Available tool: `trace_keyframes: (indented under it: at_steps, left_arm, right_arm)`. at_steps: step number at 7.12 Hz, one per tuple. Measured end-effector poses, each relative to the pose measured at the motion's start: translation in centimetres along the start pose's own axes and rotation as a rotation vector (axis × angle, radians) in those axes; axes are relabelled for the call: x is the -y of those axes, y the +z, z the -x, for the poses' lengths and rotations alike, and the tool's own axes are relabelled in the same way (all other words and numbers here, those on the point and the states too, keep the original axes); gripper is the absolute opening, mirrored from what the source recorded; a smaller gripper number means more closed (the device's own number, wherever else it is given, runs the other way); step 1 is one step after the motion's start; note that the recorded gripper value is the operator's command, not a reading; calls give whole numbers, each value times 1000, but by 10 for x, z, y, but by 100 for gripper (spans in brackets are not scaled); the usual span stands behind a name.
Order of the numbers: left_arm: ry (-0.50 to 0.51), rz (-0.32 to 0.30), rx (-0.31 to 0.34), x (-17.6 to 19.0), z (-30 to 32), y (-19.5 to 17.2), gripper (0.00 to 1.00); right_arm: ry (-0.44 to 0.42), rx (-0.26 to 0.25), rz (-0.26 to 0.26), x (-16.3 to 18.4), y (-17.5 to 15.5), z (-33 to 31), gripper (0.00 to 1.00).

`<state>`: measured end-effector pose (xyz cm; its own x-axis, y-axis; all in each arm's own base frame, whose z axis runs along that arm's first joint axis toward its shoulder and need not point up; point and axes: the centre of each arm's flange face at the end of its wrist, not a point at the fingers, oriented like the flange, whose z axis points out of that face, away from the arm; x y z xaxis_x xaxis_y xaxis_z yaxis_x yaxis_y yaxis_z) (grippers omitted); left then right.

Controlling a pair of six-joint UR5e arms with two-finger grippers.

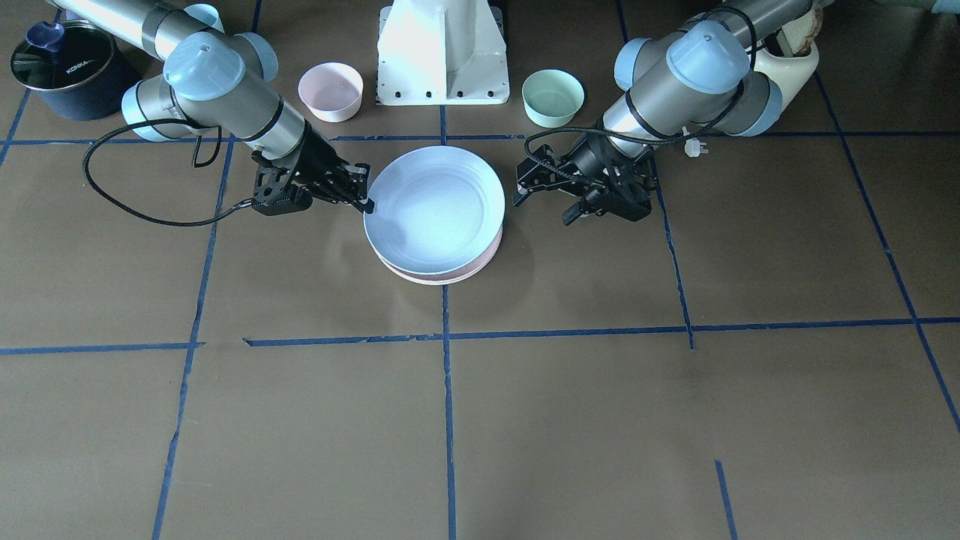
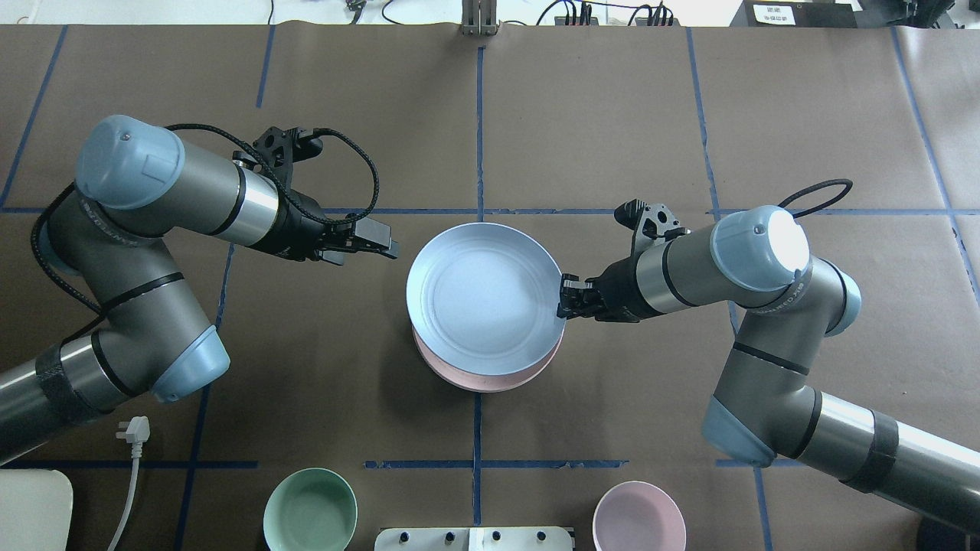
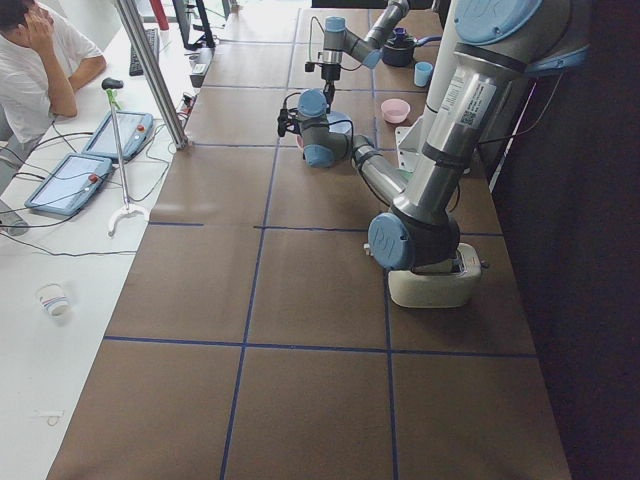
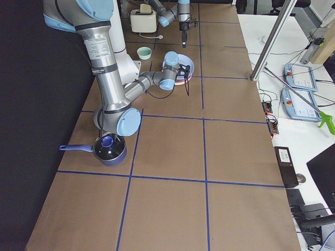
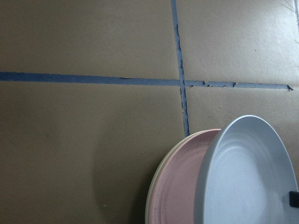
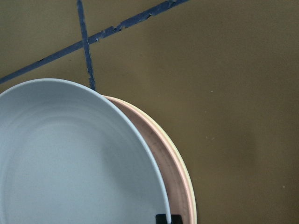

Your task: Stack three plates with pink and blue

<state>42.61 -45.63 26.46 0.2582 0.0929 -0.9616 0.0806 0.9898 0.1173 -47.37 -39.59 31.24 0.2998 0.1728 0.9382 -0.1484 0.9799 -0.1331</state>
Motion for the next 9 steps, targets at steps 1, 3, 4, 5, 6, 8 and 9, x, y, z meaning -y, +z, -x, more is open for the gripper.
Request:
trace_keyframes:
  at_steps: [1, 3, 4, 5, 6, 8, 9]
  left_arm:
    - [0, 0, 1, 0, 0, 0, 100]
    - [-1, 1, 2, 0, 2, 0, 100]
    - [-3, 2, 6, -1, 4, 0, 100]
    - [-4, -1, 8, 0, 7, -1, 99]
    - [-8, -7, 16, 3, 13, -4, 100]
    - [-13, -43, 63, 19, 55, -26, 100]
    - [27, -69, 102, 31, 85, -43, 99]
  right_arm:
    - [8, -26, -15, 0, 3, -1, 99]
    - [7, -47, -16, -9, 4, 2, 100]
    - [0, -29, 0, -15, -10, 5, 100]
    - [2, -12, 9, -13, -35, -1, 100]
    - [18, -3, -8, 4, -72, -17, 100]
    - [-15, -62, -97, 63, -143, -85, 100]
    - [-114, -164, -131, 95, -178, -141, 100]
